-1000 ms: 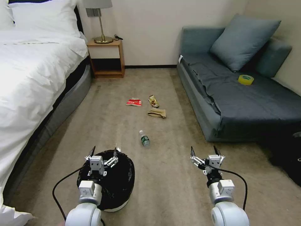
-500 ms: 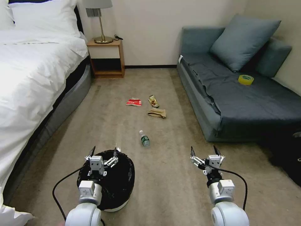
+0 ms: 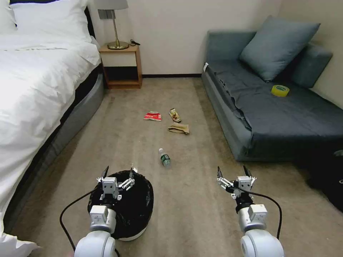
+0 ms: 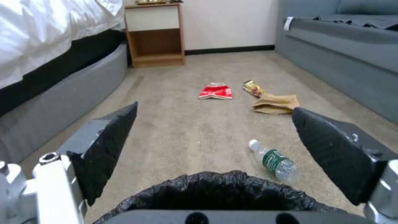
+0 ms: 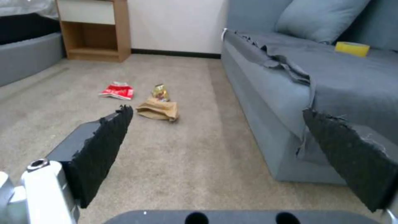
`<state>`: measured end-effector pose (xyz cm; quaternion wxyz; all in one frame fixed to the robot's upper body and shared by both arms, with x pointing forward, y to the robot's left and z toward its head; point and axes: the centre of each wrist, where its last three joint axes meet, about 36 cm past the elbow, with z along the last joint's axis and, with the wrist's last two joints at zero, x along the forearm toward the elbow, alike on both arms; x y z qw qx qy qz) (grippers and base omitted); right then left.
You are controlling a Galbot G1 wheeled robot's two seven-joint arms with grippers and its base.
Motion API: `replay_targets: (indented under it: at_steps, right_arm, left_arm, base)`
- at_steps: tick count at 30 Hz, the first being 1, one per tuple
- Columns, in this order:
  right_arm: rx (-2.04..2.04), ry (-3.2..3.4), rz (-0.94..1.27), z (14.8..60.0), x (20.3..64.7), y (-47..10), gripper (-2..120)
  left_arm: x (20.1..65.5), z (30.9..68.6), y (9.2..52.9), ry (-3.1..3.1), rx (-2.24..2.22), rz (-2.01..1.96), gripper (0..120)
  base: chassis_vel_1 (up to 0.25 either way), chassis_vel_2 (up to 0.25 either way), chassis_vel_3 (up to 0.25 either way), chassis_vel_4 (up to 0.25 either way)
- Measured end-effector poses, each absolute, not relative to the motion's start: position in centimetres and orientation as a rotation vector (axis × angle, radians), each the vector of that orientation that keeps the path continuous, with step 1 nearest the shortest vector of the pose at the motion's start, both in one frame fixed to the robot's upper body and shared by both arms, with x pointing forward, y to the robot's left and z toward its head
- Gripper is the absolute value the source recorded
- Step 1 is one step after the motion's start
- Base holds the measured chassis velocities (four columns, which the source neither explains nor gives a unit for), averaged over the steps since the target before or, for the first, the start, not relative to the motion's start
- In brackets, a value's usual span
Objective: Pick up the trash bin, then pick up the garbage on the floor and place it into the trash bin.
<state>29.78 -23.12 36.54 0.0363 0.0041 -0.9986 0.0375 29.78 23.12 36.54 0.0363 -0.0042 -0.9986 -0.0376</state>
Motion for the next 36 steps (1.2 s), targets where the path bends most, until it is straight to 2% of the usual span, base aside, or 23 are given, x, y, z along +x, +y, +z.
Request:
replay_targets:
  at_steps: [5,9,11,14,18,22,27,36]
  right_arm:
    - [-0.013,-3.077,0.110,37.6,29.8,-23.1,100]
    - [-0.174,-3.122,0.085,43.0,29.3,-23.1,100]
    - [-0.186,-3.126,0.084,43.5,29.3,-23.1,100]
    - [-0.259,-3.156,0.070,46.4,28.5,-23.3,100]
    - [-0.353,-3.185,0.064,49.7,27.1,-23.9,100]
    - [-0.369,-3.179,0.055,50.0,26.8,-23.9,100]
    - [-0.368,-3.171,0.041,49.9,26.6,-23.7,100]
    - [-0.371,-3.161,0.043,49.6,26.7,-23.7,100]
  left_arm:
    - [30.1,38.3,23.4,-3.050,0.034,-0.079,100]
    - [30.3,42.4,24.0,-3.013,0.139,0.012,100]
    - [30.3,42.7,24.0,-3.010,0.145,0.019,100]
    - [30.2,44.8,24.3,-2.986,0.190,0.067,100]
    - [30.2,44.9,24.4,-2.986,0.192,0.068,100]
    - [29.9,45.4,24.8,-2.984,0.195,0.062,100]
    - [27.3,49.1,28.4,-2.980,0.230,-0.072,100]
    - [27.0,49.0,28.3,-2.906,0.269,-0.069,100]
  base:
    - [0.000,0.000,0.000,0.000]
    - [0.000,0.000,0.000,0.000]
    - [0.000,0.000,0.000,0.000]
    - [0.000,0.000,0.000,0.000]
    - [0.000,0.000,0.000,0.000]
    - [0.000,0.000,0.000,0.000]
    - [0.000,0.000,0.000,0.000]
    - [0.000,0.000,0.000,0.000]
